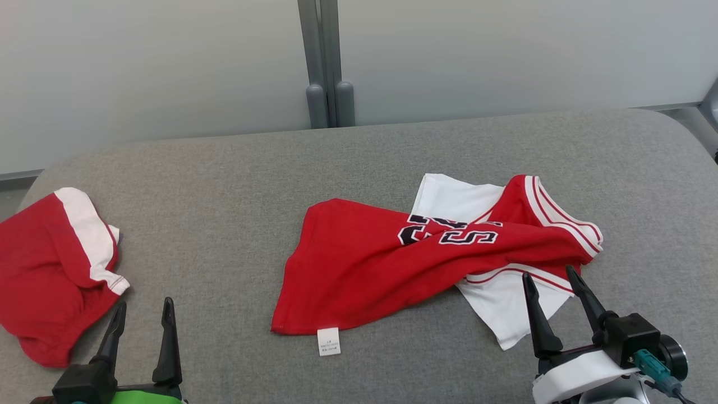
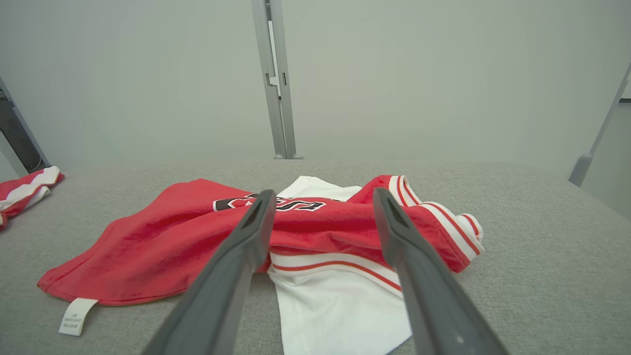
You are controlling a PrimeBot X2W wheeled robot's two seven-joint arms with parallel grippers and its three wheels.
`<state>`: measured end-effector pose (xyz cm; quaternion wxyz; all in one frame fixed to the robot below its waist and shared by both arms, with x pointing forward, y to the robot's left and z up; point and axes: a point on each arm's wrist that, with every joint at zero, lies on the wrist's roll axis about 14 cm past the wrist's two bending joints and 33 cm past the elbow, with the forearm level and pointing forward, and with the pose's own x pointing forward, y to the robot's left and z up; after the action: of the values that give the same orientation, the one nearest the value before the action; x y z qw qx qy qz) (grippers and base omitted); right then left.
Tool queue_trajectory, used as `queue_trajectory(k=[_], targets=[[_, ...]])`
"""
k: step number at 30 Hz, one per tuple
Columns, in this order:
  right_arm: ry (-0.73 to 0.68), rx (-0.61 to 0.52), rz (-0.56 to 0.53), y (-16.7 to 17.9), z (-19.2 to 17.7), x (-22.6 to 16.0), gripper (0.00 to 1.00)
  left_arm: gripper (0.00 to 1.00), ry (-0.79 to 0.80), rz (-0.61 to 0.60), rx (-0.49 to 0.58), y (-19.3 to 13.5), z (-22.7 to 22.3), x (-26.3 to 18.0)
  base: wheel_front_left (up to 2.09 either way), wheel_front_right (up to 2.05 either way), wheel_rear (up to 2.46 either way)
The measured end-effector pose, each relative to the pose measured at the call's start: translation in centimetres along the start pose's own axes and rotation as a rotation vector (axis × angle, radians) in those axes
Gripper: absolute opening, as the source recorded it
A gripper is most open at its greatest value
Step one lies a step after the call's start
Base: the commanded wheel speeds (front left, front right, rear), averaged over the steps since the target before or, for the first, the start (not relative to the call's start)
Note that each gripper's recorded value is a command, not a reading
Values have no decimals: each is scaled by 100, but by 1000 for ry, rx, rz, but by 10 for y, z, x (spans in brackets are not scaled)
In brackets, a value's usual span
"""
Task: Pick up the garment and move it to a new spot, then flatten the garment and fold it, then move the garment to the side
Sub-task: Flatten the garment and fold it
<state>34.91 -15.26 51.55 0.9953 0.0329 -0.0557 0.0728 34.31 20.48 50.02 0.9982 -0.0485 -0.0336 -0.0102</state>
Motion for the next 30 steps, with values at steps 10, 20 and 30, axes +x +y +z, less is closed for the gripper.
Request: queue_trajectory(k=[10,20,30], targets=[[20,5,-6,-2,-6,-1,100,100,34,-36,-5,-11,-11,0,0,0,0],[158,21,-52,-15,-49,-10,100,100,169,-216,-32,-68,-52,1,0,0,0],[305,48,-80,-24,-95,-7,100,100,316,-327,-50,-101,-95,14,0,0,0]])
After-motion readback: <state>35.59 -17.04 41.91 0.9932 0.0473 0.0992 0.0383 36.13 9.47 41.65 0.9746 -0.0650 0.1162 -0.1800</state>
